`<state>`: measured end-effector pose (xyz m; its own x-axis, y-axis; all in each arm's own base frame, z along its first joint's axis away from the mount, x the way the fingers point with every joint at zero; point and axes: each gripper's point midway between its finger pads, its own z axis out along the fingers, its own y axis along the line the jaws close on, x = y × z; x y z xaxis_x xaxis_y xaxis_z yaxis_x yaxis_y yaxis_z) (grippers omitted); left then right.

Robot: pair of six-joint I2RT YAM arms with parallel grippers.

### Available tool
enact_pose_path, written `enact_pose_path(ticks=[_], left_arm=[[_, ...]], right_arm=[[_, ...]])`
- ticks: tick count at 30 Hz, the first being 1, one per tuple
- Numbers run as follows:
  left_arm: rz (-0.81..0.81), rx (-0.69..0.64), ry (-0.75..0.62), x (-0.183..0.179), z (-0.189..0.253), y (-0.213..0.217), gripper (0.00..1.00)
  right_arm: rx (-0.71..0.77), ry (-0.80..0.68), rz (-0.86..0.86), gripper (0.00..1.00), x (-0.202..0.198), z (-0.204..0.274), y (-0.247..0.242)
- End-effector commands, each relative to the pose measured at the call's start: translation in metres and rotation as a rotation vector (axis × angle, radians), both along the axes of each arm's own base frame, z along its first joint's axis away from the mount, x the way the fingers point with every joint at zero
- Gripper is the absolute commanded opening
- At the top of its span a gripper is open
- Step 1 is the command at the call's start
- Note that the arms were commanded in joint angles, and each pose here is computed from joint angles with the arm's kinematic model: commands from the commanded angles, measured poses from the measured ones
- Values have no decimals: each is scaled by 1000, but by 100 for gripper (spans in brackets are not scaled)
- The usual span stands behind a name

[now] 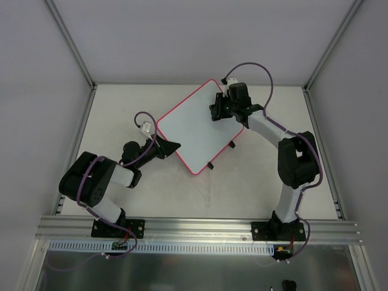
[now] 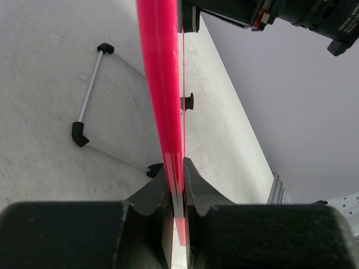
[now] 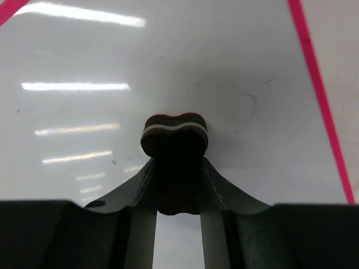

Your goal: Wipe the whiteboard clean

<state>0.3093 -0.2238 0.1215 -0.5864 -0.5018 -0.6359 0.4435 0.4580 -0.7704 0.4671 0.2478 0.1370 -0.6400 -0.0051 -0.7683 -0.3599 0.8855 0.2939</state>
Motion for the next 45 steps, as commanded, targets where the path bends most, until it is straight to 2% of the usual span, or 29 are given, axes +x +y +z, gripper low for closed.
enact_pose_path(ticks=[1, 11, 14, 18, 26, 32, 35, 37, 42, 45], left_arm=[[-71, -46, -370, -5, 63, -11, 0], [-70, -49, -370, -5, 64, -11, 0], [-68, -49, -370, -4, 64, -11, 0], [-65, -49, -372, -5, 65, -10, 0], [-60, -48, -380, -6, 66, -9, 0], [-55, -47, -377, -5, 65, -9, 0], [-53, -47, -381, -5, 66, -8, 1], [-53, -48, -382, -5, 67, -8, 1], [-49, -45, -391, -8, 69, -7, 1], [-49, -45, -394, -9, 69, -6, 2]], right_arm=[[28, 28, 140, 0, -49, 1, 49], [78, 91, 279, 0, -101, -9, 97], [78, 95, 274, 0, -103, -12, 95], [98, 32, 270, 0, -112, 17, 87], [97, 2, 224, 0, -150, 27, 40], [37, 85, 158, 0, -186, 8, 1], [-115, 174, -20, 0, -193, -23, -45], [-185, 182, -136, 0, -194, -37, -77], [-175, 215, -281, 0, -195, -51, -116], [-179, 222, -290, 0, -199, -55, -122]])
